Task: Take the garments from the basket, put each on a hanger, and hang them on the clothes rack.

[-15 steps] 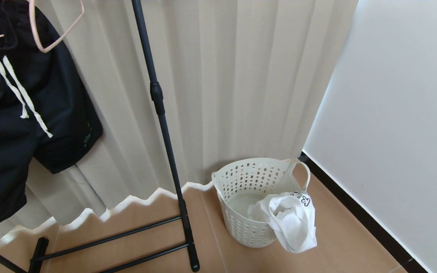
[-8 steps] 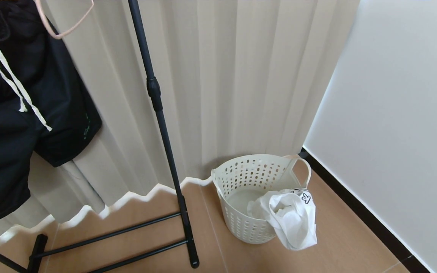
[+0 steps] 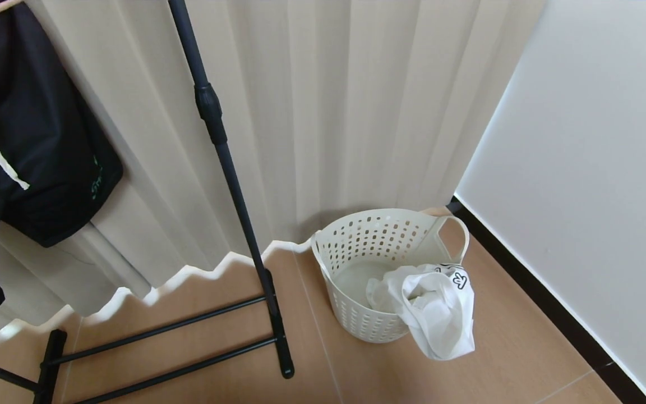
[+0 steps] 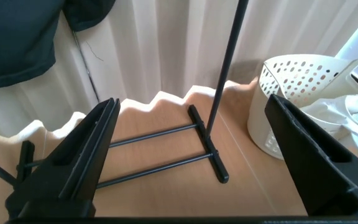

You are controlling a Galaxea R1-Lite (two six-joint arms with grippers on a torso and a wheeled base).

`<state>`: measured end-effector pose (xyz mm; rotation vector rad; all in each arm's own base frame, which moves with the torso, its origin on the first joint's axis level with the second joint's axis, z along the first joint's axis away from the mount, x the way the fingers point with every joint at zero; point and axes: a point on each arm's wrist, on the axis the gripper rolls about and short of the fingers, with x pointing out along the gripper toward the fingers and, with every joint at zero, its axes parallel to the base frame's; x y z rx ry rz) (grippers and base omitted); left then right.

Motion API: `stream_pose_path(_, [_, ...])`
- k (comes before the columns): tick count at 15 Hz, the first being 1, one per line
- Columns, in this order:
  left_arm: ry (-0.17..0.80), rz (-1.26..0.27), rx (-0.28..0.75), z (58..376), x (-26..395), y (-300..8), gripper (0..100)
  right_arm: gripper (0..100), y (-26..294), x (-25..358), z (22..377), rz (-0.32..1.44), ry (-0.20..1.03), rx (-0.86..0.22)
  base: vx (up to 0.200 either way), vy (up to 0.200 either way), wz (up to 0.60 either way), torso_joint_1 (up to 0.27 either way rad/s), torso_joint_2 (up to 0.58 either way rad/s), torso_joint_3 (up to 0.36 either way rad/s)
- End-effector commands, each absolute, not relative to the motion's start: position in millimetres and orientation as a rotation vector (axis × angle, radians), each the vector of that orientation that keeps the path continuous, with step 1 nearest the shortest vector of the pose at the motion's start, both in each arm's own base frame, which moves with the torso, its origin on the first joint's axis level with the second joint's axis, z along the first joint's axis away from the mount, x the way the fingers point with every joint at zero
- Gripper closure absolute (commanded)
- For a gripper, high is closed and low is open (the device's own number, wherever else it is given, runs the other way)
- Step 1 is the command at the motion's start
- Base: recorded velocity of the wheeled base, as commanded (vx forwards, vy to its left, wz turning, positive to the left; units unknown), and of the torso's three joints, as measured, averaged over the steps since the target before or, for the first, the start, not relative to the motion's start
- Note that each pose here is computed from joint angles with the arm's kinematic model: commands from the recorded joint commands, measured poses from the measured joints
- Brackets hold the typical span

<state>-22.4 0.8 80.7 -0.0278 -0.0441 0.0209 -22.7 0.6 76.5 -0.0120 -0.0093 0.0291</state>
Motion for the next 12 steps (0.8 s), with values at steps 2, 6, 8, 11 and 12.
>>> stream_pose_path(2, [-0.045, 0.022, -0.028, 80.8, -22.4, 0.8, 0, 0, 0.6, -22.7, 76.6, 0.029, -0.009, -0.012, 0.0, 0.0, 0.0, -0.002, 0.0, -0.2])
stream_pose_path(6, [-0.043, 0.021, -0.028, 80.8, -22.3, 0.8, 0, 0, 0.6, -22.7, 76.6, 0.029, -0.009, -0.012, 0.0, 0.0, 0.0, 0.0, 0.0, -0.198])
stream_pose_path(8, [-0.043, 0.021, -0.03, 80.8, -22.3, 0.8, 0, 0, 0.6, -22.7, 76.6, 0.029, -0.009, -0.017, 0.0, 0.0, 0.0, 0.01, 0.0, -0.198])
stream_pose_path(11, [-0.043, 0.021, -0.03, 80.8, -22.3, 0.8, 0, 0, 0.6, -22.7, 76.6, 0.031, -0.009, -0.014, 0.0, 0.0, 0.0, -0.002, 0.01, -0.193])
stream_pose_path(12, [-0.043, 0.021, -0.03, 80.8, -22.3, 0.8, 0, 0, 0.6, -22.7, 76.6, 0.031, -0.009, -0.014, 0.0, 0.0, 0.0, 0.002, 0.0, -0.198])
